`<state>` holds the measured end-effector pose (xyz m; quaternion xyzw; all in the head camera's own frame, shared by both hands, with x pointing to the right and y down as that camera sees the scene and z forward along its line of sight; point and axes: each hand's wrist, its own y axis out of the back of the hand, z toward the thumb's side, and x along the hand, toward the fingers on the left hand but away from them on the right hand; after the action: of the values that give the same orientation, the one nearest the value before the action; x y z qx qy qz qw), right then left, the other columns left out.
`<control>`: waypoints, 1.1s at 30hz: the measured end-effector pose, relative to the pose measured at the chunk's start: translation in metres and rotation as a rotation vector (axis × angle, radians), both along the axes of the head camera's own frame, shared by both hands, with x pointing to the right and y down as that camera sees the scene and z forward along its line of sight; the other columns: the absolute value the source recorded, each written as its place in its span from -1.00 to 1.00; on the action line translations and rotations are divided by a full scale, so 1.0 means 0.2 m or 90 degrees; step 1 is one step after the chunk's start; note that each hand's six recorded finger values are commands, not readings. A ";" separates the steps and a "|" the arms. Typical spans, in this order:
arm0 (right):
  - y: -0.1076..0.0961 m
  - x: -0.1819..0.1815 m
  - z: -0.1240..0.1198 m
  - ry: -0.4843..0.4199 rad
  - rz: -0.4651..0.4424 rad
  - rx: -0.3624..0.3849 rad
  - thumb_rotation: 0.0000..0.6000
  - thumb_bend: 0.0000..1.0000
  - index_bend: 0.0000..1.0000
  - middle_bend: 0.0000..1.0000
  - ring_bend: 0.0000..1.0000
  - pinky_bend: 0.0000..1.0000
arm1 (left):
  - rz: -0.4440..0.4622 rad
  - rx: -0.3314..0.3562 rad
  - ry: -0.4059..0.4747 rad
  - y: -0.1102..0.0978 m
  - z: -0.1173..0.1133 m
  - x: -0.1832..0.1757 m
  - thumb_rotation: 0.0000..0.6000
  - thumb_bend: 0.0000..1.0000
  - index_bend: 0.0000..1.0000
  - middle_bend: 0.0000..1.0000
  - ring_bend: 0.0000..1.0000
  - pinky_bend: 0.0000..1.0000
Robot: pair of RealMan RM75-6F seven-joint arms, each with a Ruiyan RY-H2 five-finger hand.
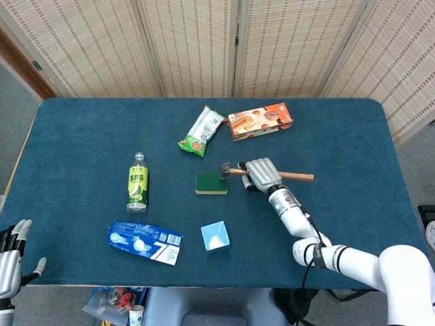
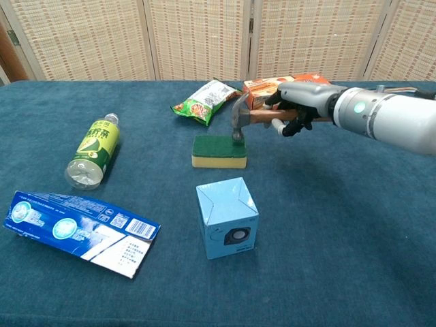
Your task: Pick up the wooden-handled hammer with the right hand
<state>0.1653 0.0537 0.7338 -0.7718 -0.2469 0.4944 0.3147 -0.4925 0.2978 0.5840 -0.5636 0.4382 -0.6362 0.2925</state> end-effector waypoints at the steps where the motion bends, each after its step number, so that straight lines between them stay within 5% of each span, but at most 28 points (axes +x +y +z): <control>1: -0.02 0.02 -0.01 -0.003 0.009 0.006 1.00 0.58 0.24 0.60 0.28 0.31 | 0.001 0.000 0.000 0.00 0.00 0.00 1.00 -0.39 -1.00 -1.00 -1.00 -1.00; 7: -0.06 0.22 -0.05 0.012 0.052 0.022 1.00 0.56 0.24 0.58 0.27 0.31 | 0.009 0.000 0.004 -0.01 0.01 0.03 1.00 -0.39 -1.00 -1.00 -1.00 -1.00; 13: -0.05 0.33 -0.01 0.038 0.075 0.004 1.00 0.33 0.17 0.35 0.10 0.17 | 0.019 0.001 0.005 -0.03 0.01 0.05 1.00 -0.39 -1.00 -1.00 -1.00 -1.00; 20: -0.04 0.37 0.05 0.036 0.097 -0.026 1.00 -0.27 -0.84 -0.46 -0.64 -0.36 | 0.017 0.000 0.001 -0.03 0.00 0.06 1.00 -0.39 -1.00 -1.00 -1.00 -1.00; 22: -0.04 0.37 0.06 0.025 0.105 -0.033 1.00 -0.39 -0.99 -0.63 -0.76 -0.46 | 0.017 0.000 -0.001 -0.03 0.00 0.06 1.00 -0.39 -1.00 -1.00 -1.00 -1.00; 25: -0.05 0.38 0.04 0.008 0.111 -0.025 1.00 -0.47 -1.00 -0.76 -0.85 -0.55 | 0.018 0.001 -0.002 -0.03 -0.01 0.06 1.00 -0.39 -1.00 -1.00 -1.00 -1.00; 33: -0.08 0.57 -0.14 -0.004 0.135 0.035 1.00 -0.47 -1.00 -0.72 -0.85 -0.56 | 0.033 0.010 -0.001 -0.08 -0.03 0.07 1.00 -0.39 -1.00 -1.00 -1.00 -1.00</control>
<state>0.2786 0.0378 0.7062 -0.7339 -0.3420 0.5153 0.2810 -0.4787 0.2813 0.5786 -0.5717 0.4284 -0.6254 0.3138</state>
